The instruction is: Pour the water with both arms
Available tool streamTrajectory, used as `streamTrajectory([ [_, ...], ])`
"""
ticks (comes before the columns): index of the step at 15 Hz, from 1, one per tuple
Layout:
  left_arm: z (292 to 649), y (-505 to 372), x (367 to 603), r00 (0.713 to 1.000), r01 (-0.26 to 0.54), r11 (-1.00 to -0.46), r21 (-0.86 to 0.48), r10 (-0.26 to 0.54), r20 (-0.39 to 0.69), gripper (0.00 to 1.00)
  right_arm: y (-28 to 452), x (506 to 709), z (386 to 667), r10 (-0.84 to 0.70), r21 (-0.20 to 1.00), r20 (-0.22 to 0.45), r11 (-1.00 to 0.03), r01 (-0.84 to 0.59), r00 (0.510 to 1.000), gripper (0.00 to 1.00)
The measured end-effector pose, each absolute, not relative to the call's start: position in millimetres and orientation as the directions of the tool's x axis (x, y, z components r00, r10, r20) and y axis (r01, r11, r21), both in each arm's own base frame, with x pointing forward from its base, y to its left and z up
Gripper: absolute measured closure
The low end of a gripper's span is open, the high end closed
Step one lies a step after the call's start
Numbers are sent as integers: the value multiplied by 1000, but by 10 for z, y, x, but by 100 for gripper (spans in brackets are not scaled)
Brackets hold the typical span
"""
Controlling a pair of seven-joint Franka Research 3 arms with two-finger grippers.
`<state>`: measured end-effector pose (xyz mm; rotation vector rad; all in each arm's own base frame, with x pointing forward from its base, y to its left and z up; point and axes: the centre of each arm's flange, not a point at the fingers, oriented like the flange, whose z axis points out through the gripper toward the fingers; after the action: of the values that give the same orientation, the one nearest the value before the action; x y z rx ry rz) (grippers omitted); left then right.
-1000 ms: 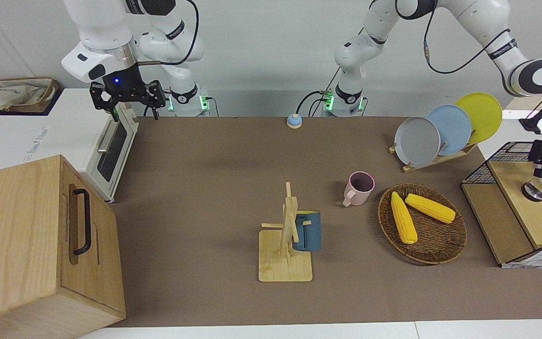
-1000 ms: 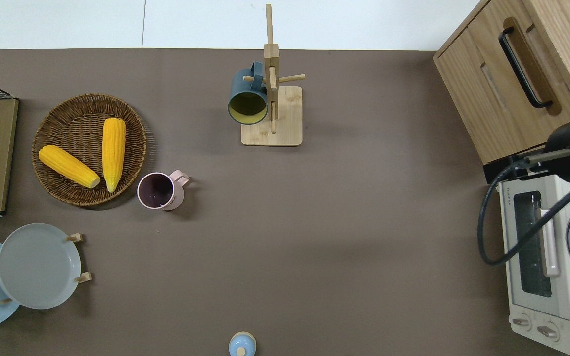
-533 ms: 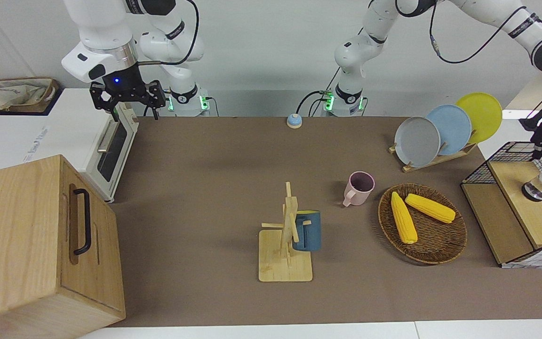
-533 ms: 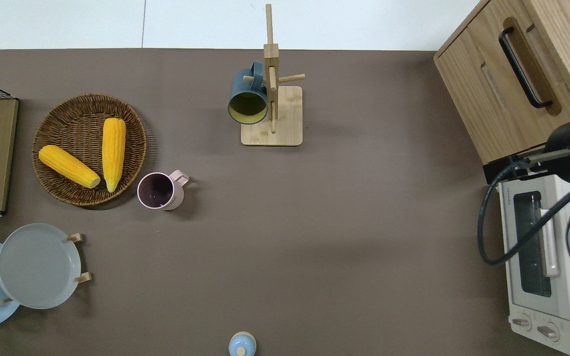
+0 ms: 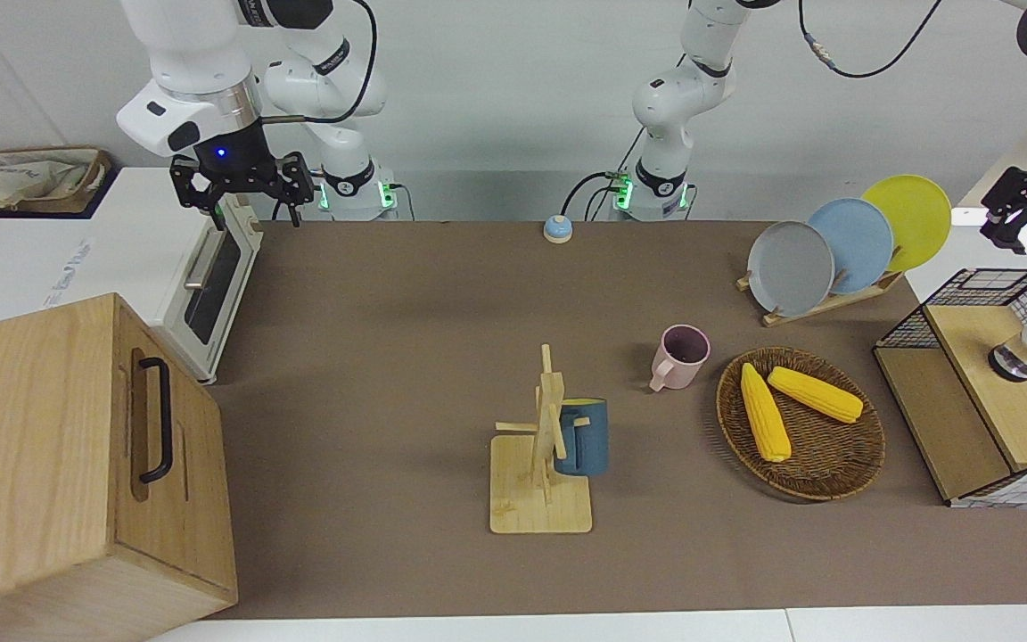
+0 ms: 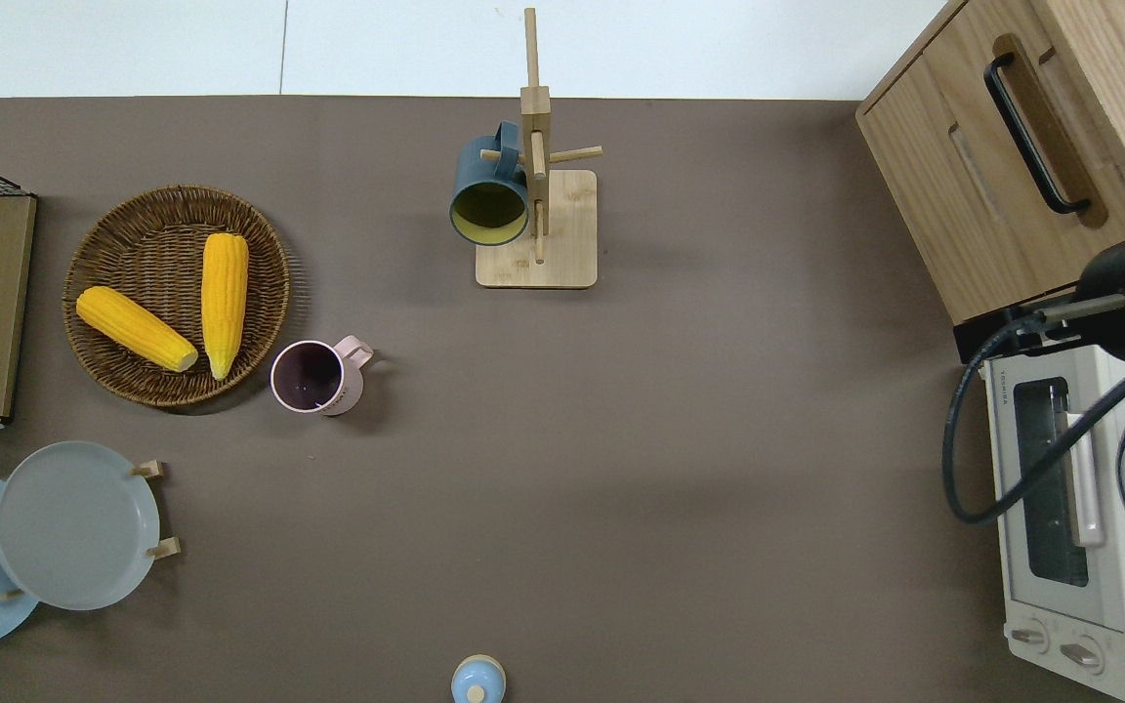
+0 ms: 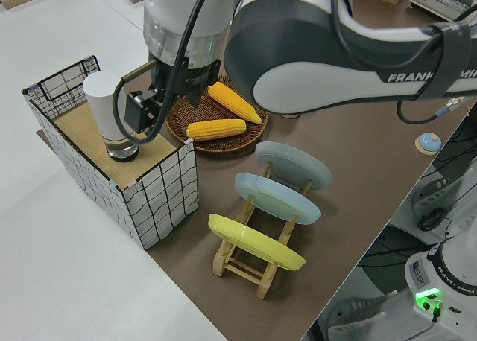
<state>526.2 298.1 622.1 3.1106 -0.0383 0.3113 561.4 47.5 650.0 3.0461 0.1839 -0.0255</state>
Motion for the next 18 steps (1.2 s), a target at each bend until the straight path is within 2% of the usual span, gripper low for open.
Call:
streamTrajectory([
  [5,6230,2513,5227,987,-16,-999,43,-9,158,0,475,5614,6500,119,89,-22,-989,121,993,1],
  [8,6142,2016,5283,994,-30,-999,35,-27,102,0,475,5614,6500,119,89,-22,-989,121,993,1],
  [13,6123,1100,5420,999,-9,-999,43,-7,35,0,475,5614,6500,119,89,-22,-989,121,993,1],
  [18,6055,342,5515,997,-81,-996,45,-80,15,0,475,5614,6500,119,89,-22,-989,121,993,1],
])
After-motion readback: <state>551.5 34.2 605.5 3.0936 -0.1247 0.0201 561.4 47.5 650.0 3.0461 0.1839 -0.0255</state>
